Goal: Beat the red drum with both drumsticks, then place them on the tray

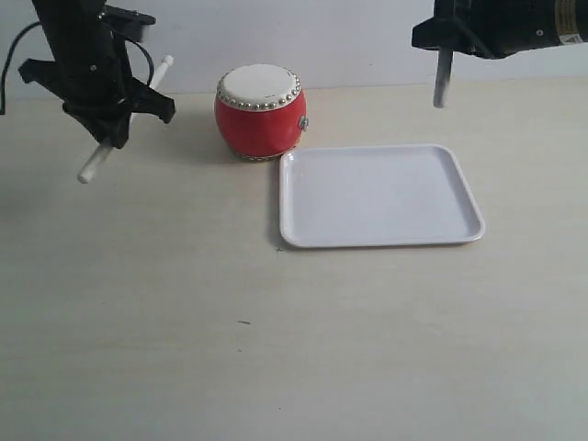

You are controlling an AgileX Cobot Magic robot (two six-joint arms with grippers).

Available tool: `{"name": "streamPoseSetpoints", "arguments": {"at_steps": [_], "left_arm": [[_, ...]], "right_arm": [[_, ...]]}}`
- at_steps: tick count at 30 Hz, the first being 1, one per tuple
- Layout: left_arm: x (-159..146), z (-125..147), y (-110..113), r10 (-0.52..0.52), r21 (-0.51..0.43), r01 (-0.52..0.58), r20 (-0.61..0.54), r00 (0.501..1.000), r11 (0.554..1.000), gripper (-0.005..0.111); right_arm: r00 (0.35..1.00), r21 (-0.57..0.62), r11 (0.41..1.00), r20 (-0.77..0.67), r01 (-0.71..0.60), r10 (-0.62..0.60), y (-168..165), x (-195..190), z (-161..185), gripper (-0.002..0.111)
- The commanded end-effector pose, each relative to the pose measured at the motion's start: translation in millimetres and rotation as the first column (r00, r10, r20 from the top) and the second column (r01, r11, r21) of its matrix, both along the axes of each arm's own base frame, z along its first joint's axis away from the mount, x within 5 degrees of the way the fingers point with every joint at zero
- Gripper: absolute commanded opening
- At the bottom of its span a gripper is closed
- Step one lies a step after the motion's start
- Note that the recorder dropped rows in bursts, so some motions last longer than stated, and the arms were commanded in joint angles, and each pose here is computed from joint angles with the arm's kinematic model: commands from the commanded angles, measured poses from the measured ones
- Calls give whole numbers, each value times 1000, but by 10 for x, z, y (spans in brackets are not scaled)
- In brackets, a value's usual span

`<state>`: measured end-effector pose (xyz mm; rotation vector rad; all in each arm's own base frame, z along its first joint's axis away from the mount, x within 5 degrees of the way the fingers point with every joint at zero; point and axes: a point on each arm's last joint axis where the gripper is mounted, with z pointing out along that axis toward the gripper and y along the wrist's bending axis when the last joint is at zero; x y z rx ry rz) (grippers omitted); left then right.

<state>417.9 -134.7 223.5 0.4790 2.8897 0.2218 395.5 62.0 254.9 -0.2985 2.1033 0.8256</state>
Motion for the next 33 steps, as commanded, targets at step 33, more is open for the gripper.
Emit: {"name": "streamPoseSetpoints", "arguments": {"at_steps": [33], "left_arm": [[37,454,-249,-468,146,449,136,873,881,0]], "right_arm": [[931,-624,715,-351,-316,105,116,271,352,0]]}}
